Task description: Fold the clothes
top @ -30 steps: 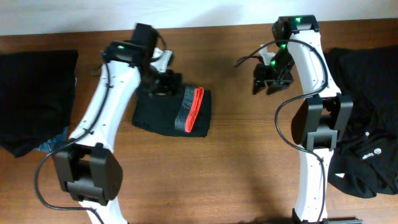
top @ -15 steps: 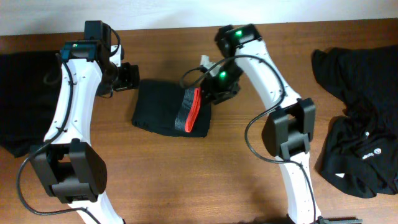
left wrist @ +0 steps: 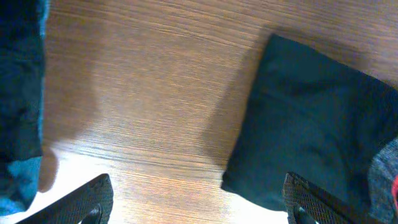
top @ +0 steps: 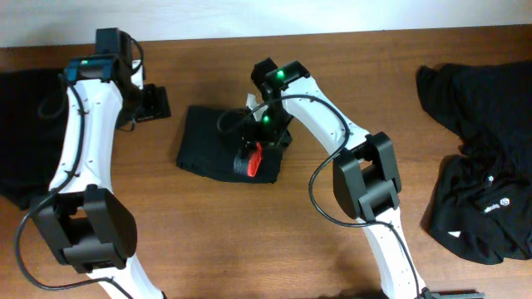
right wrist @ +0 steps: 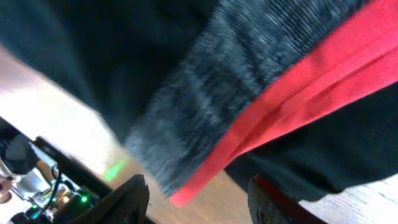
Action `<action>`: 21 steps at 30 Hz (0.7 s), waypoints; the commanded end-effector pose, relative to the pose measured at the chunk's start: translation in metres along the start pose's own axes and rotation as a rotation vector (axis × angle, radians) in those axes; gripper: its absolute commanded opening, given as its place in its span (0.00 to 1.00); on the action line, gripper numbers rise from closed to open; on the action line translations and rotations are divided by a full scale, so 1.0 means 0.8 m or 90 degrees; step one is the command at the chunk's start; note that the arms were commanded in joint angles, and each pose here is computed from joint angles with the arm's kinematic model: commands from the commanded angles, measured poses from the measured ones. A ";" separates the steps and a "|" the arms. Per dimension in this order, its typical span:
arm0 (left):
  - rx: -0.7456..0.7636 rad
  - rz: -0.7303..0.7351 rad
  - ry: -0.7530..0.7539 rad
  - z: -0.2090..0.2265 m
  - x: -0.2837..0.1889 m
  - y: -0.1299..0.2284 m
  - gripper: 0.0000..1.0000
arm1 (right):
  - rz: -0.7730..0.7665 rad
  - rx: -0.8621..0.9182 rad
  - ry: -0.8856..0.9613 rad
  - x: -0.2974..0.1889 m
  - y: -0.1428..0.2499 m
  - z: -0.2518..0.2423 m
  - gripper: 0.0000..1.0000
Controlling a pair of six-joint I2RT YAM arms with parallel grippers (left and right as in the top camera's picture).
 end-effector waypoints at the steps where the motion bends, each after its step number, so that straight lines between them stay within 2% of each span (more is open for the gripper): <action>1: -0.021 -0.012 -0.012 0.015 -0.002 -0.009 0.87 | 0.020 0.031 -0.005 0.015 0.004 -0.008 0.56; 18: -0.022 -0.009 -0.012 0.016 -0.002 -0.008 0.87 | -0.026 0.084 -0.015 0.038 -0.019 -0.018 0.56; 20: -0.022 -0.009 -0.012 0.016 -0.002 -0.008 0.87 | -0.036 0.078 -0.018 0.038 -0.023 -0.017 0.44; 21: -0.022 -0.009 -0.012 0.016 -0.002 -0.008 0.87 | -0.044 0.073 -0.020 0.038 -0.027 -0.016 0.35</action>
Point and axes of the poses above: each gripper's point midway between its finger pads, its own x axis out along the fingers, its own z axis along the line the jaws close on, y = z × x, the point moved 2 cm from there along -x, back along the fingers, and after that the axes turned 1 degree about -x, right-handed, at the moved point
